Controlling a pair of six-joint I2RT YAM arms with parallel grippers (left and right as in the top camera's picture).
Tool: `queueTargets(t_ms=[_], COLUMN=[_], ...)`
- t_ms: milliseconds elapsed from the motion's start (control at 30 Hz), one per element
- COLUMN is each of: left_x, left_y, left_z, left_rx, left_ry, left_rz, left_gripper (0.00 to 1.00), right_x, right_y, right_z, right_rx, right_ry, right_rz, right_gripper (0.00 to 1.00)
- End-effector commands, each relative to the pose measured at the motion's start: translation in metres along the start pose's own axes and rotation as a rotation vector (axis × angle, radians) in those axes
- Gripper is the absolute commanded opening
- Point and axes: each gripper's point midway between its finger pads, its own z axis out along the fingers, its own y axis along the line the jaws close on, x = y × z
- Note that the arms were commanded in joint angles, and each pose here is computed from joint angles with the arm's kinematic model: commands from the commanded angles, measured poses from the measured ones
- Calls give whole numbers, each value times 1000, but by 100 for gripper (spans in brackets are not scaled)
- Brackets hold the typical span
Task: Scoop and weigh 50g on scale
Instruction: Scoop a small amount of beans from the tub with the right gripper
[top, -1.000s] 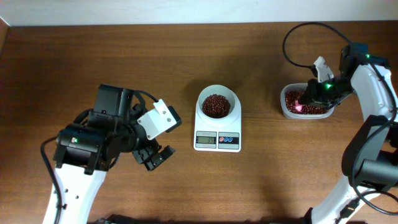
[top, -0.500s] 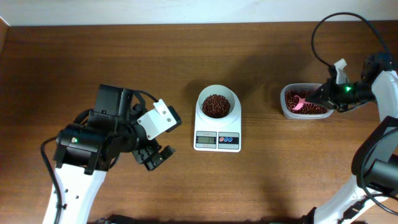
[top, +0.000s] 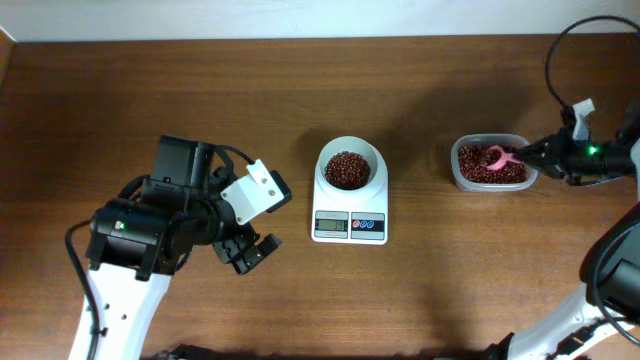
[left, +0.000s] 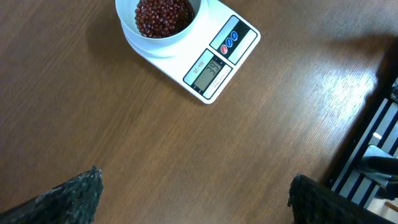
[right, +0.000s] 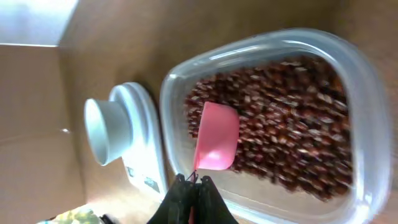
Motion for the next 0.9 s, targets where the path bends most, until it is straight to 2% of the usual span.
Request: queueTargets(t_ms=[0, 867], left_x=[-1, -1], left_y=[-1, -1], left_z=[0, 0], left_rx=[10, 10], left_ry=[-9, -9], left_rz=[13, 13], left_gripper=[99, 99], right_x=[3, -8], right_y=[-14, 25], right_z=[-6, -8], right_rx=[50, -176], right_ry=[3, -63], right_rz=[-6, -9], right_gripper=[4, 4])
